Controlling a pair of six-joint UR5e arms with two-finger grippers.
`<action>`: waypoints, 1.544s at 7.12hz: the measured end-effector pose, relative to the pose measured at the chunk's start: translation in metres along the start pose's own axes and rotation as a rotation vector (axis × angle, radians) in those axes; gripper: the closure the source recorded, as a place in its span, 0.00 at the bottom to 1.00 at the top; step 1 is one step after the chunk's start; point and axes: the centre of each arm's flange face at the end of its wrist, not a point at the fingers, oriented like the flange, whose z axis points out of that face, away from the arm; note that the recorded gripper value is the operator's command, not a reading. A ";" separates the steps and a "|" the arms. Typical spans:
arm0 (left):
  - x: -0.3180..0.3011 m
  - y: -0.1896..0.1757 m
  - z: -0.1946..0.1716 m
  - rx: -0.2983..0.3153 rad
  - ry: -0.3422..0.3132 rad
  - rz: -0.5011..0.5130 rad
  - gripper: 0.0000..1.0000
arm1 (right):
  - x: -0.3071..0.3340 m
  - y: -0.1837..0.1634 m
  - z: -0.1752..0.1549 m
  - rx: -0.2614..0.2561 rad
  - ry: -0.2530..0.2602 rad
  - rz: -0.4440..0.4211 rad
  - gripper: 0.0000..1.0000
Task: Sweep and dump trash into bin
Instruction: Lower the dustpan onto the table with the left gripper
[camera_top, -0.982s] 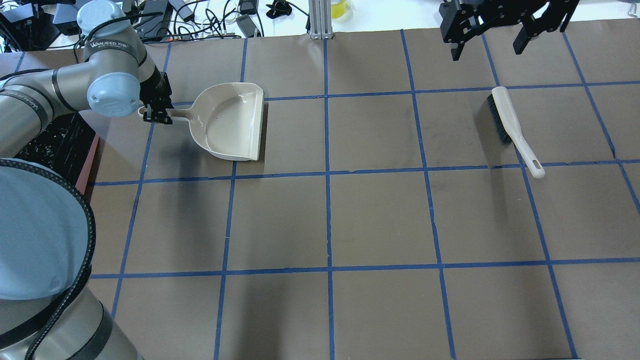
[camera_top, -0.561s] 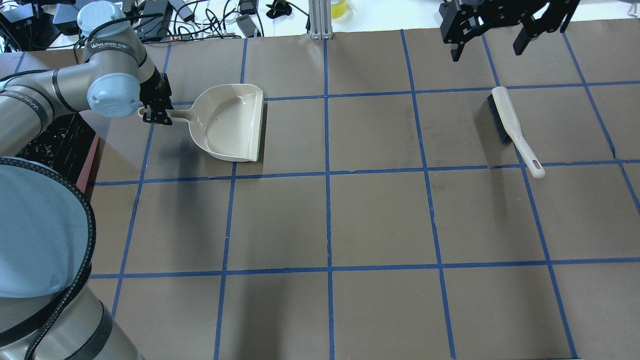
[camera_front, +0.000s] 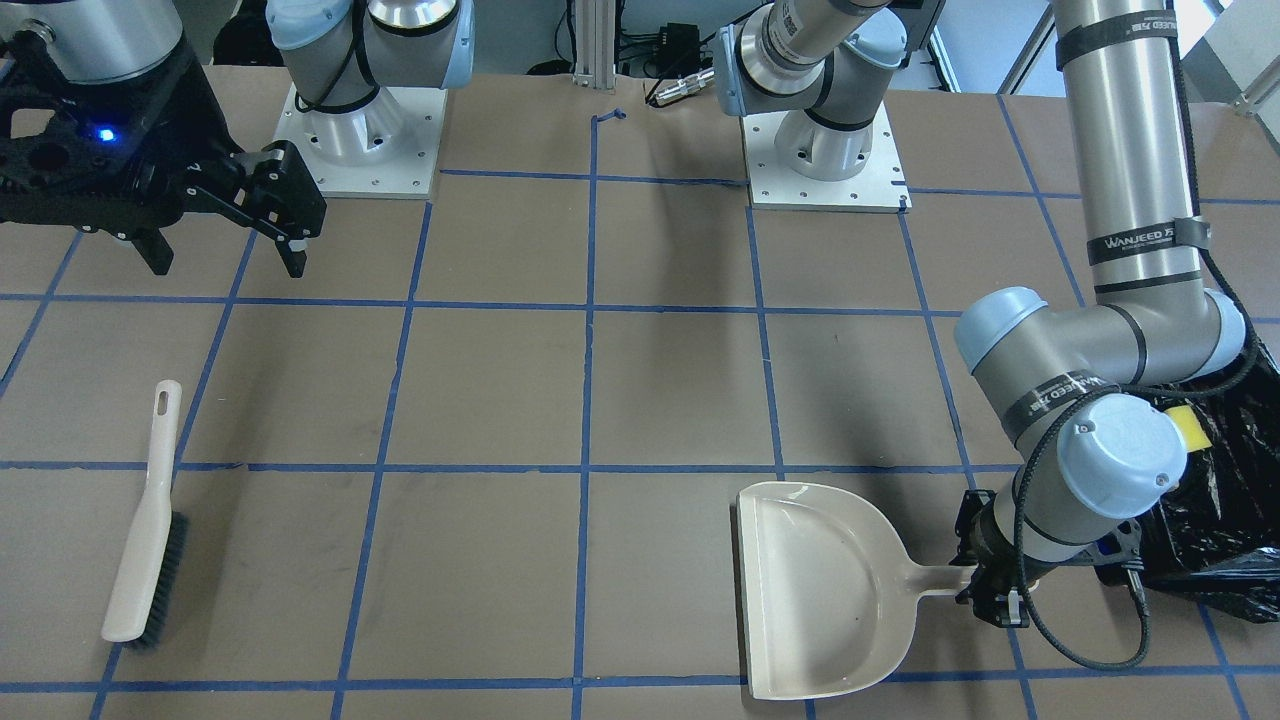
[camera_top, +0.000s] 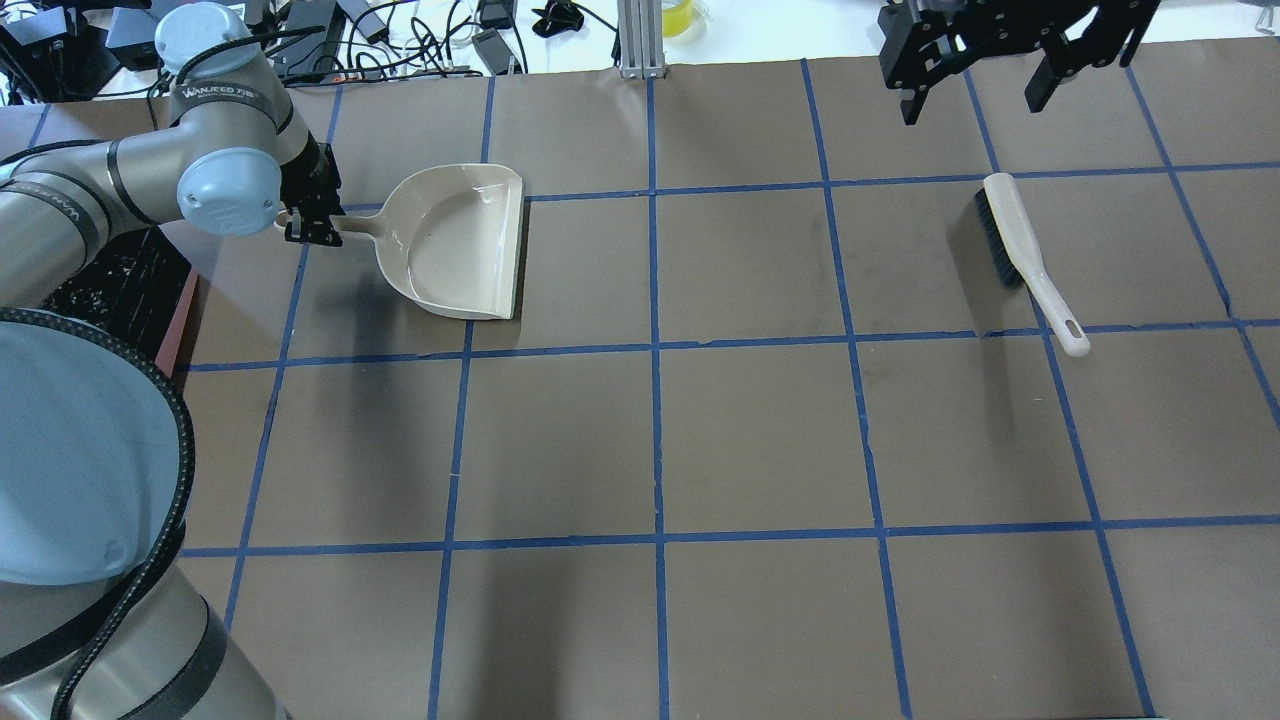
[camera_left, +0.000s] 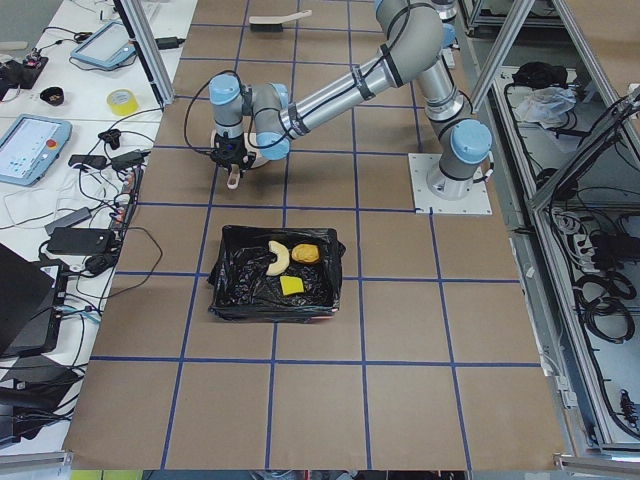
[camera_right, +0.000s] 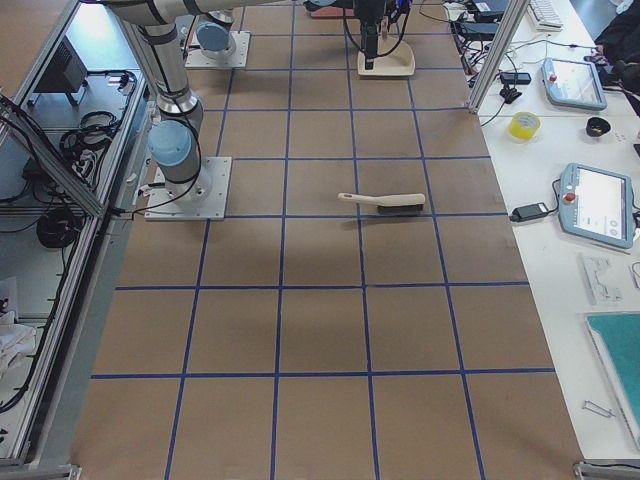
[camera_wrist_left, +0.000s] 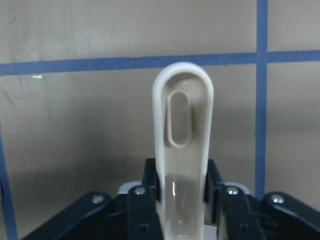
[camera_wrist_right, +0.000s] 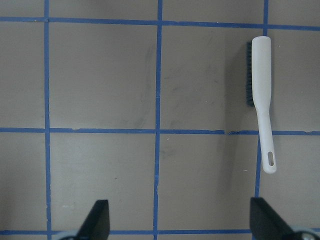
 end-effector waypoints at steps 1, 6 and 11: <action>0.000 0.000 0.000 0.000 0.001 -0.004 1.00 | 0.000 0.000 0.000 0.001 0.000 0.000 0.00; -0.006 0.000 -0.004 0.007 0.000 -0.016 0.74 | -0.003 0.001 -0.003 0.009 -0.011 -0.004 0.00; -0.011 -0.009 -0.010 0.128 -0.024 -0.010 0.53 | -0.006 0.002 -0.007 0.018 -0.017 -0.007 0.00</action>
